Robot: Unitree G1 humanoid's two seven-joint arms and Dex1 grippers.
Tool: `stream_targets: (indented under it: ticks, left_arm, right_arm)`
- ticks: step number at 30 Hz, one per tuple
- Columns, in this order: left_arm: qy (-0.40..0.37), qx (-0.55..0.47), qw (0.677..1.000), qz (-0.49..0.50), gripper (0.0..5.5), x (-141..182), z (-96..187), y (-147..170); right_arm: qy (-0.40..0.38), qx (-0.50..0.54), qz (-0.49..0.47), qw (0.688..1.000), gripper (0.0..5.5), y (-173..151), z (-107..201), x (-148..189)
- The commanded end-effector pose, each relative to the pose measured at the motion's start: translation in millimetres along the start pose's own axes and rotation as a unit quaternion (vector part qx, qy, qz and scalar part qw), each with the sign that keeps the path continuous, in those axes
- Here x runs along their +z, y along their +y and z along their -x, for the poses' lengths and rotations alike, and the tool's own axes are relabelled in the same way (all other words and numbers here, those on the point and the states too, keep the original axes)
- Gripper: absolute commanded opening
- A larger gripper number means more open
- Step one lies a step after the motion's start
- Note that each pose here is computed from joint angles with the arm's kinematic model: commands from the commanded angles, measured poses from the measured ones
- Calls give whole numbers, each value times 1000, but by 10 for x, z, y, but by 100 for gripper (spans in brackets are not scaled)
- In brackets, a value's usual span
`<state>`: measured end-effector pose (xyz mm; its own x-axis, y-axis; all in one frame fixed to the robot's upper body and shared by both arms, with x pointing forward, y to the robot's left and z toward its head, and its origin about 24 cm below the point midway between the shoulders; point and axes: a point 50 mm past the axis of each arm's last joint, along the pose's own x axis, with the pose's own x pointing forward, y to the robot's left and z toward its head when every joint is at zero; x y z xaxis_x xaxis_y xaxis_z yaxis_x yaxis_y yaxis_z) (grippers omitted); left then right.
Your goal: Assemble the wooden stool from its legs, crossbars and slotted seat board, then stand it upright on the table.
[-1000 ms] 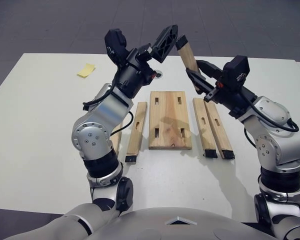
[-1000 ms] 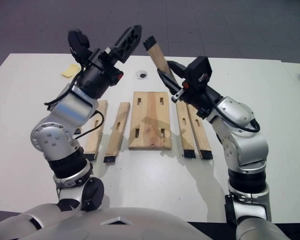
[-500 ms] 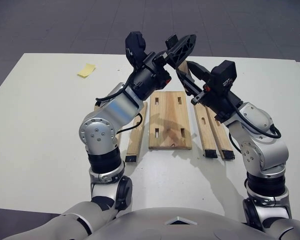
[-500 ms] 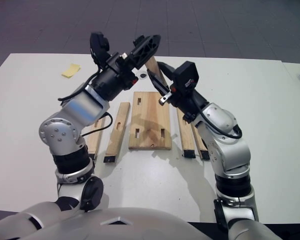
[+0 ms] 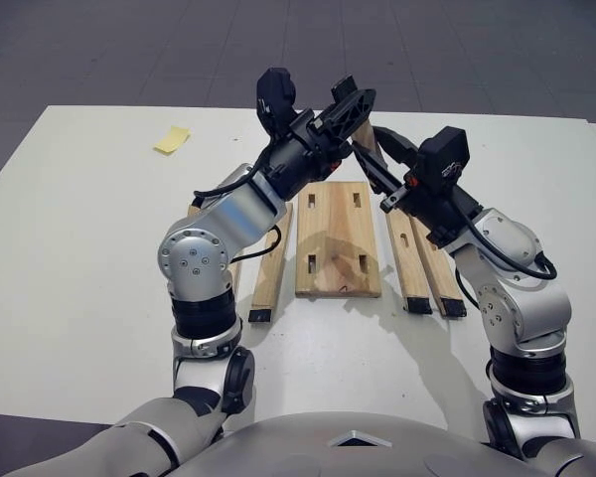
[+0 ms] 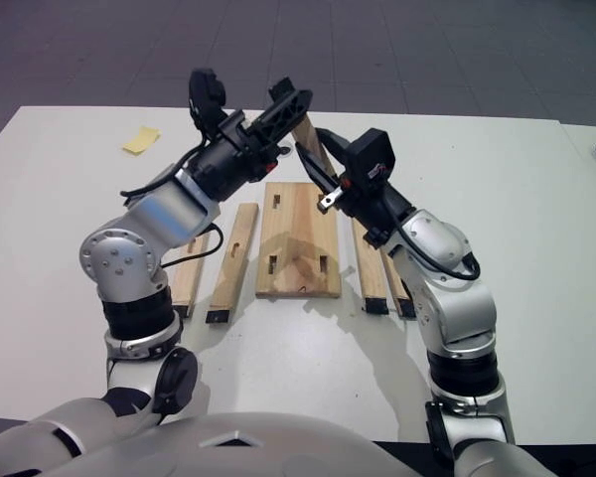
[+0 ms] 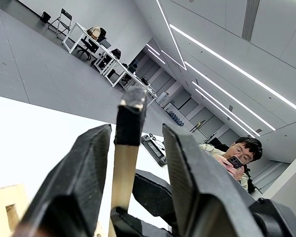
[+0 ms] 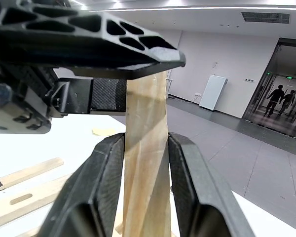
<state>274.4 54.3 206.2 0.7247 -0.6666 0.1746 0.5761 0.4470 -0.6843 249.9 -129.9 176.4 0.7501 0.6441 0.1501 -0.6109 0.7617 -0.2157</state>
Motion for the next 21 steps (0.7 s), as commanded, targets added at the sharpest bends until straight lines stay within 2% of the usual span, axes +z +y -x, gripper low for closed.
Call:
stream_targets:
  ticks: [1,5,13,14,17,21]
  left_arm:
    - [0,5,1000,-8,94,7,-17,10]
    - [-2,7,1000,-13,46,16,-19,19]
    - [2,18,998,-57,43,-1,-5,63]
    - [3,22,998,-66,43,-6,-4,77]
    - [-12,42,995,-93,43,40,3,134]
    - [-105,96,977,-160,42,447,173,285]
  right_arm:
    - [4,3,2,1000,131,13,0,-23]
    - [7,-3,2,1000,130,3,-4,-43]
    - [28,-23,-3,999,130,18,42,-130]
    - [37,-30,-3,999,167,10,66,-163]
    - [78,-54,11,995,212,-24,168,-304]
    - [154,-120,26,980,273,-136,438,-552]
